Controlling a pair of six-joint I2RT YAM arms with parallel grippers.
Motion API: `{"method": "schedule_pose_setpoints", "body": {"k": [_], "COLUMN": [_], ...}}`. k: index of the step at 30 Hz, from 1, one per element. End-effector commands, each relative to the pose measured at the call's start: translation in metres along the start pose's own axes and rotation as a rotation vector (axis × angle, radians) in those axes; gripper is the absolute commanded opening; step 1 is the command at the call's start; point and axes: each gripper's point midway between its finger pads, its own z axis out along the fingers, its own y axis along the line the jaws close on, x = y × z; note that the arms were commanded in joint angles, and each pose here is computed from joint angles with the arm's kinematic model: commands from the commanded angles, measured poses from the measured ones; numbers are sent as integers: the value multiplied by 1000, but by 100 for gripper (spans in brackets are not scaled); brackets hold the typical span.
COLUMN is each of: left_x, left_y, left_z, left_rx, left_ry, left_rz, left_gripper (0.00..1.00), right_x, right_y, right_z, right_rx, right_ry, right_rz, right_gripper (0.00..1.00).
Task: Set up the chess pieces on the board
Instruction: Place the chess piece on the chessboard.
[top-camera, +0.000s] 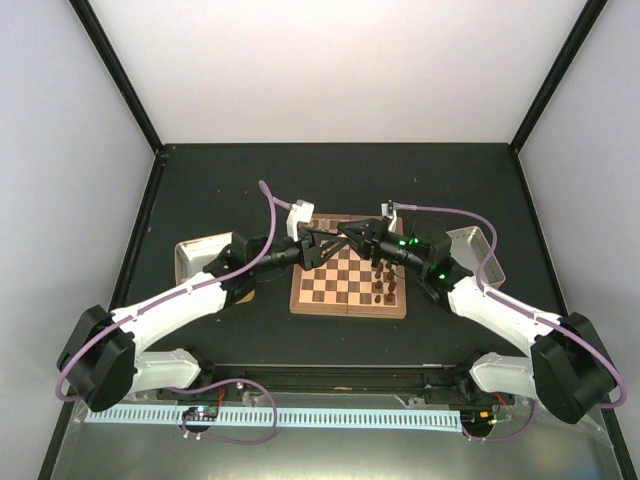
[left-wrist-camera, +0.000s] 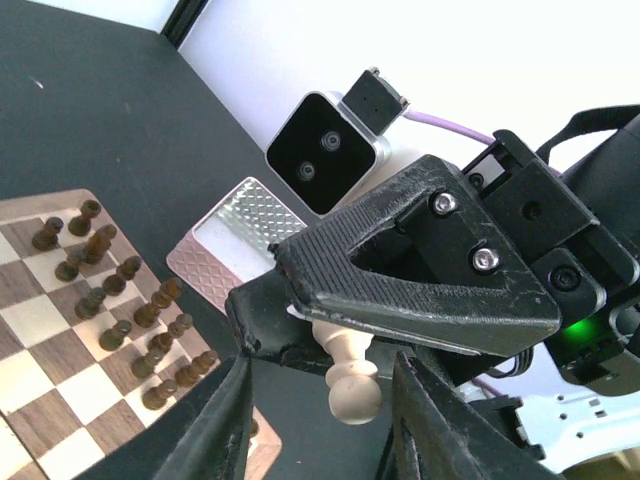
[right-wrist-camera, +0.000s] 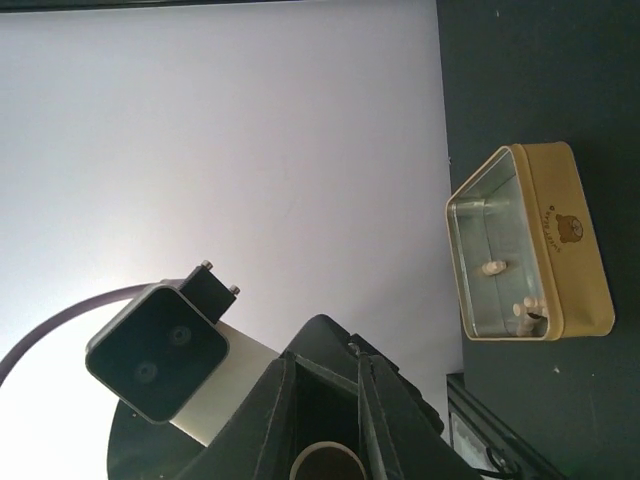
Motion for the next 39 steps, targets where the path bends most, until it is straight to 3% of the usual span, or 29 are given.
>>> {"method": "schedule_pose_setpoints", "body": {"k": [1,6,14,21,27,31,36,39], "left_x": [-20,-22,-19,-15,-7,-4,-6,-10], "left_y": [-22,-22,-13,-13,-12,-9,-8,-9], "left_z": [-3,-2,-5,-2,4,7,8,7], "left_rx": [54,37,-22,-14,-2,-19,-32,-41], "left_ry": [-81,-81,-67,-49,-11,4,1,-8], "left_rz": [49,48,44,39,31,35,46,57], "left_gripper": [35,23,28,18,26,27,24,16], "right_x": [-1,0,-5,-5,-5,-3,-2,-1], "right_y": [4,0,-9,-5,0,3,2,2], "right_z": [-1,-2,-5,-5,-4,-2,0,0], "right_rx": [-20,-3,68,69,43,21,21,26], "right_ry": [-9,-5,-45,-44,-43,-25,-13,-8], "right_rz": [52,50,-43,-74,-63,-49,-38,-50], "right_gripper": [3,3,4,5,5,6,6,6]}}
